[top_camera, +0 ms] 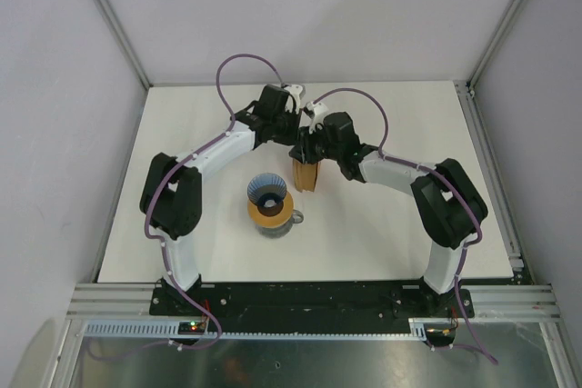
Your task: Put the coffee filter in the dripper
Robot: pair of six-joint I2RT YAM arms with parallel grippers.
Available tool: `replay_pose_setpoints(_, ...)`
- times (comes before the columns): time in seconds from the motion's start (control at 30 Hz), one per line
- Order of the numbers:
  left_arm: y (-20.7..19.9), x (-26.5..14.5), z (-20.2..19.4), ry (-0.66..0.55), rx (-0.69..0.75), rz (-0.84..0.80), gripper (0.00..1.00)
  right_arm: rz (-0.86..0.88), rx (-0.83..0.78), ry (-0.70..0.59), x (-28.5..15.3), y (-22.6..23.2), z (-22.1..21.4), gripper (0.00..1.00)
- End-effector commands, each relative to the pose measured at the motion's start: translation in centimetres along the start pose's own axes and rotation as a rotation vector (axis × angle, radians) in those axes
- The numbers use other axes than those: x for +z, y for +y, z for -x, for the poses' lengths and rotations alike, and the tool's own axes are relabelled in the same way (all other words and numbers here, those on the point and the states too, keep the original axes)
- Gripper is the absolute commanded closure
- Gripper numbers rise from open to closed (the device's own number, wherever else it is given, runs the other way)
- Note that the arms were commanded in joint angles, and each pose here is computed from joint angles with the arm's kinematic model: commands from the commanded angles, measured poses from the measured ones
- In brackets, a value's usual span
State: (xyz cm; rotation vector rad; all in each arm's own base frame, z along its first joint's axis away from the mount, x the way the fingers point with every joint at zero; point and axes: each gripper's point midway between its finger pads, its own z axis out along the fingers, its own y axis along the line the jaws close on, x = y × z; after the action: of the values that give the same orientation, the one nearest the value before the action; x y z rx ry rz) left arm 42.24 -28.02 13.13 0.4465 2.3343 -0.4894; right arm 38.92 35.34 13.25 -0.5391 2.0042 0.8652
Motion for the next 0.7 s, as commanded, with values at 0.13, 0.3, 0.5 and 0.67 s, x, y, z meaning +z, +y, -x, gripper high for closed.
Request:
replay_pose_setpoints(0.13, -3.2, -2.7, 3.7, -0.106, 0.049, -0.1, 1.0, -0.264, -0.048, 0.01, -2.0, -4.0, 0.2, 0.68)
replay_pose_setpoints(0.3, -3.6, -2.6, 3.1, -0.086, 0.062, -0.129, 1.0, -0.412, -0.056, 0.015, -3.5, -6.7, 0.4, 0.69)
replay_pose_setpoints(0.5, -4.8, -2.4, 2.6, -0.068, 0.081, -0.168, 1.0, -0.434, -0.054, -0.007, -3.5, -7.2, 0.8, 0.69)
replay_pose_setpoints(0.67, -4.9, -2.2, 2.5, -0.063, 0.083, -0.169, 1.0, -0.454, -0.059, 0.008, -3.5, -7.7, 0.3, 0.68)
